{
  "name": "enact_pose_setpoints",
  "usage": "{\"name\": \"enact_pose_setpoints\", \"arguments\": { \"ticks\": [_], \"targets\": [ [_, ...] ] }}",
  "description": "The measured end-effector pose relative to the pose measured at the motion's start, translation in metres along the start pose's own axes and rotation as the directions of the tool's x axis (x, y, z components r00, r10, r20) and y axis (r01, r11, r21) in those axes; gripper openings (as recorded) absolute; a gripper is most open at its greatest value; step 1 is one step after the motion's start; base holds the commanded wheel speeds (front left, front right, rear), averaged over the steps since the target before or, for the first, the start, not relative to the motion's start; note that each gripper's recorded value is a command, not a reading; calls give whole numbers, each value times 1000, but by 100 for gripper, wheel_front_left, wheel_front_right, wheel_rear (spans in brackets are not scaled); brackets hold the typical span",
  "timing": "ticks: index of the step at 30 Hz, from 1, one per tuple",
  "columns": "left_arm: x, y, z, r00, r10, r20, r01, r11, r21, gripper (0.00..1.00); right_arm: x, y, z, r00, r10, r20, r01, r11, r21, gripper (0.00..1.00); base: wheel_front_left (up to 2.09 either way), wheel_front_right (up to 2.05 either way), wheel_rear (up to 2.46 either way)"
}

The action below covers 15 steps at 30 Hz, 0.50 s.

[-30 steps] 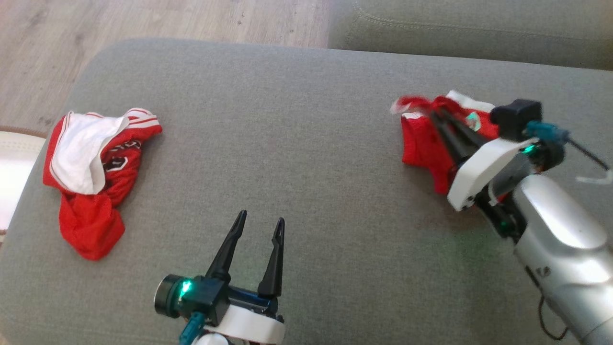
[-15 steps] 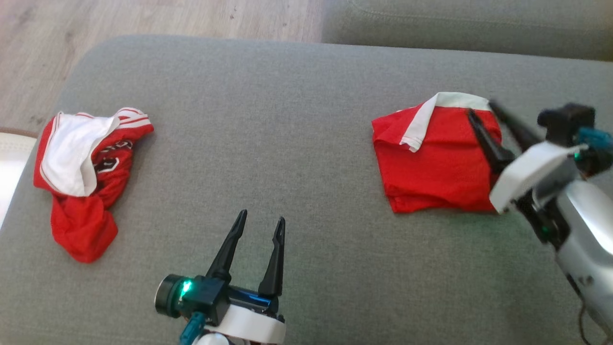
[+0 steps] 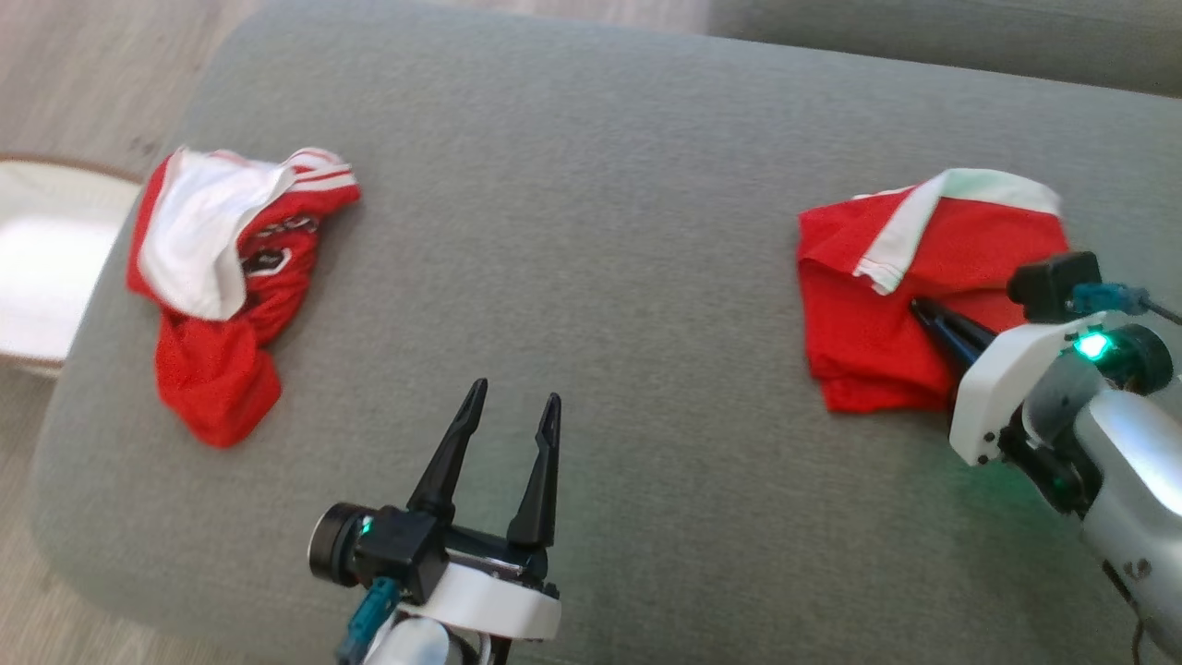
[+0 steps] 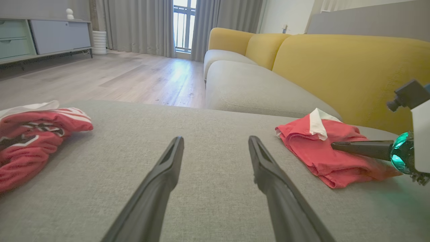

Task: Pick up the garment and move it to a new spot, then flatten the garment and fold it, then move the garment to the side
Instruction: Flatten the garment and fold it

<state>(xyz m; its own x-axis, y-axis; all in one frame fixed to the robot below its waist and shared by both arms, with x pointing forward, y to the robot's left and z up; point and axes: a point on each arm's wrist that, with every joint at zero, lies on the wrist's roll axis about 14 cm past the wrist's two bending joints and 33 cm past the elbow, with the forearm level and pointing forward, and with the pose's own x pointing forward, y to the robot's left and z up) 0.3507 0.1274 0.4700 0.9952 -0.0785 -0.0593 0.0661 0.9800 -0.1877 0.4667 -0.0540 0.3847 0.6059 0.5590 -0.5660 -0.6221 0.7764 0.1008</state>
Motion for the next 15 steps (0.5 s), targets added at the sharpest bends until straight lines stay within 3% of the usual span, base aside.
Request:
{"name": "enact_pose_setpoints", "arguments": {
  "ticks": [4, 8, 13, 15],
  "targets": [
    [-3, 13, 0, 999, 45, -4, -45, 999, -9, 100, 18, 6, 18, 999, 31, 26, -31, 999, -17, 0, 0, 0, 0],
    [1, 21, 7, 998, 64, 14, -65, 998, 3, 100, 34, 5, 64, 987, 35, 154, -25, 997, -72, 0, 0, 0, 0],
    [0, 23, 10, 997, 70, 25, -70, 998, 7, 100, 31, 17, 129, 911, 55, 409, -8, 993, -117, 0, 0, 0, 0],
    [0, 22, 12, 997, 70, 32, -70, 998, 7, 100, 25, 24, 139, 887, 64, 457, -10, 993, -121, 0, 0, 0, 0]
  ]
}}
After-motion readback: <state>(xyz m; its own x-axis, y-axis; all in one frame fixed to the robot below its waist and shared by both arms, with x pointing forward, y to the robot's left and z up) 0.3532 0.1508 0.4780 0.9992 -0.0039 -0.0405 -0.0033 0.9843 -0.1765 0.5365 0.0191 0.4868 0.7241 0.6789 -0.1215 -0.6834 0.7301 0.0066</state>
